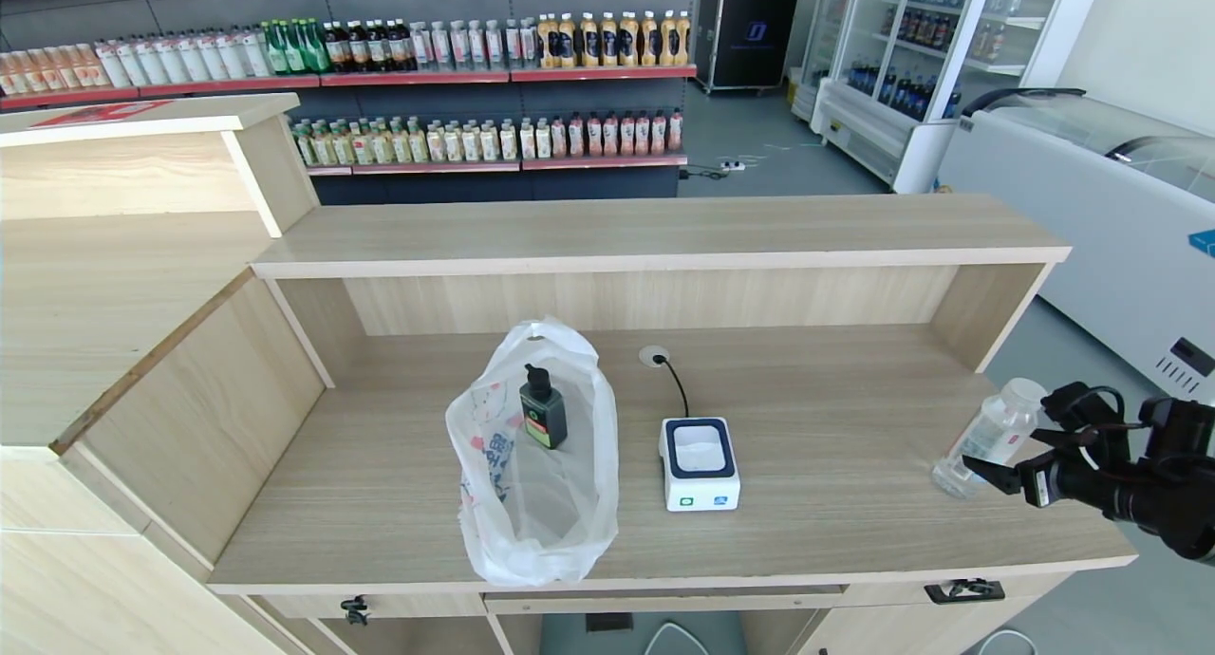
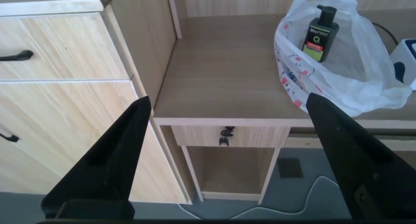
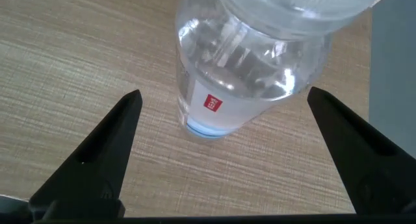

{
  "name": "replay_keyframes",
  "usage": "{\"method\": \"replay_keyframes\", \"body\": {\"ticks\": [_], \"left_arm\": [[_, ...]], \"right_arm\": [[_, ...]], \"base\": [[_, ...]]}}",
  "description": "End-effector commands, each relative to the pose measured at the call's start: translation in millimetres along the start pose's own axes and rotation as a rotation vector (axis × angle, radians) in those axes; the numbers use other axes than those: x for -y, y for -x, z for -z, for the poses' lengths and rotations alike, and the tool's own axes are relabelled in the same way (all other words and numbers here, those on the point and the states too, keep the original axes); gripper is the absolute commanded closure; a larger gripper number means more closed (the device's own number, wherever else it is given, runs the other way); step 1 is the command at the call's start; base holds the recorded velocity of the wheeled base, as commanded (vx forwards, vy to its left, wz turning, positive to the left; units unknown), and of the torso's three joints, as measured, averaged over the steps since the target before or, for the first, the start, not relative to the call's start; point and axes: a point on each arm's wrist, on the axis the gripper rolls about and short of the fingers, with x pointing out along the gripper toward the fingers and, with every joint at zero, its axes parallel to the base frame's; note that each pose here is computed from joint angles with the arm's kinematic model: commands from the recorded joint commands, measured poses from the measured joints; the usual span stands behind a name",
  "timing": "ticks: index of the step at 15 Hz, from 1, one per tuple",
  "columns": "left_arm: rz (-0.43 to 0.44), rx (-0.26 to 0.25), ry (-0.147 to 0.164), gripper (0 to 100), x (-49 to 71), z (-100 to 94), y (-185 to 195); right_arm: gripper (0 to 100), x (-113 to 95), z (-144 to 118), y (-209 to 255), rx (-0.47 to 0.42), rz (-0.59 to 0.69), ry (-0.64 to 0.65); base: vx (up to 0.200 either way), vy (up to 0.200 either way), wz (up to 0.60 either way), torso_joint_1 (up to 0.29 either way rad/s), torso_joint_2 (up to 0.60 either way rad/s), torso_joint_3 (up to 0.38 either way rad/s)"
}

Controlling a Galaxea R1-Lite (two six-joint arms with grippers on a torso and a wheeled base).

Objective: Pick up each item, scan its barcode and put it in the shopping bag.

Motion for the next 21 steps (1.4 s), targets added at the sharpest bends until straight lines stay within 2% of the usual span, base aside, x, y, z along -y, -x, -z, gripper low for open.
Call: {"method": "replay_keyframes", "body": {"ticks": [1,13,21], "left_arm": [[0.000,0.000,0.000,0,0.0,0.0,0],[0.000,0.000,0.000,0,0.0,0.0,0],[0.000,0.000,0.000,0,0.0,0.0,0]], "right_arm": [[0,-3,3,-5,-0.005,-0.013,-0.001],[0,-19,-3,-28,0.054,-0.053,0.055],[0,-18,1,-29,0.060,-0.042,0.057]], "base": [[0.000,0.000,0.00,0.000,0.00,0.000],[0.000,0.000,0.00,0.000,0.00,0.000],[0.000,0.000,0.00,0.000,0.00,0.000]]}}
